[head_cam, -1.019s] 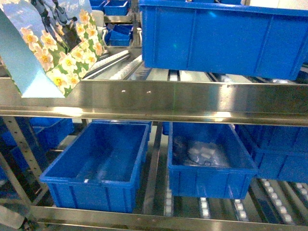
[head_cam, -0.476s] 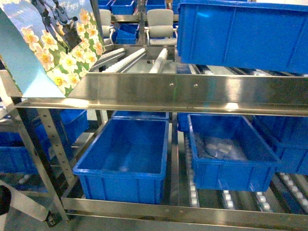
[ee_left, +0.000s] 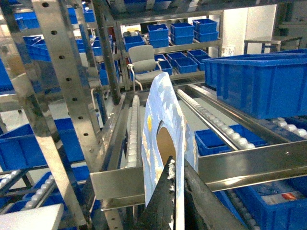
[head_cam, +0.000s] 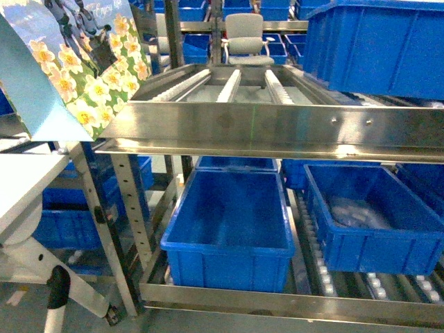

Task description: Move flower gift bag to table near conveyor

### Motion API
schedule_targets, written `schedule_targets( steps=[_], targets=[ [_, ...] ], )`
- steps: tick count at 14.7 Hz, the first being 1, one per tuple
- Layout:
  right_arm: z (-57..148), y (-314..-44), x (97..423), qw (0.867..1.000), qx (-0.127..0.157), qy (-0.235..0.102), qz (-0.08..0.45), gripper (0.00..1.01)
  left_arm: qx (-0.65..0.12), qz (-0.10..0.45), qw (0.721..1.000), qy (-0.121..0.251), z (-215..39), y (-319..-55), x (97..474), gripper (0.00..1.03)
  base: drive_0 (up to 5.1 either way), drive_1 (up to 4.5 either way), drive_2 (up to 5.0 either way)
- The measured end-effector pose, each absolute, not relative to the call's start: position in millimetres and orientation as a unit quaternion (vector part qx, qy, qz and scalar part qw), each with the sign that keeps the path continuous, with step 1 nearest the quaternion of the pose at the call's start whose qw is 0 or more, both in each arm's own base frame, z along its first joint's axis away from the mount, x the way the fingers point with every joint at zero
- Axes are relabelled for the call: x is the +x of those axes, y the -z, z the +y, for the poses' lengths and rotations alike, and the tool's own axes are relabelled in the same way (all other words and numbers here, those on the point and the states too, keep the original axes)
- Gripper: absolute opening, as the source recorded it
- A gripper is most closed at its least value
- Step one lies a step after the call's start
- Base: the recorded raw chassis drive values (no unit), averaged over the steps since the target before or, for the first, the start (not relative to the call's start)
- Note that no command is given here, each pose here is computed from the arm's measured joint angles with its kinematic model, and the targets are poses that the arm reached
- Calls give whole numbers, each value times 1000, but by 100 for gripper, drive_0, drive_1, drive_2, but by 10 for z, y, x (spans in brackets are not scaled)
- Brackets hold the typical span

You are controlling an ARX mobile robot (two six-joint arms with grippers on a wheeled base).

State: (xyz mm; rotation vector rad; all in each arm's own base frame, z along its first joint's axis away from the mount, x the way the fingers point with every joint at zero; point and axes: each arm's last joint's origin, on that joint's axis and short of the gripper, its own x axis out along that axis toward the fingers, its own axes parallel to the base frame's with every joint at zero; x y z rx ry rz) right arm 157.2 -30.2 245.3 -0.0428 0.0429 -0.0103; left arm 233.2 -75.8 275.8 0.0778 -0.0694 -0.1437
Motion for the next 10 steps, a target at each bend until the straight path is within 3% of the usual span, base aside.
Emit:
schedule_targets(
  steps=[10],
  targets=[
    [-303,-2453,1572,1000,-21,5,21,3,39,-35,996,72,-758,-2758,2333,2,-498,238,238]
  ],
)
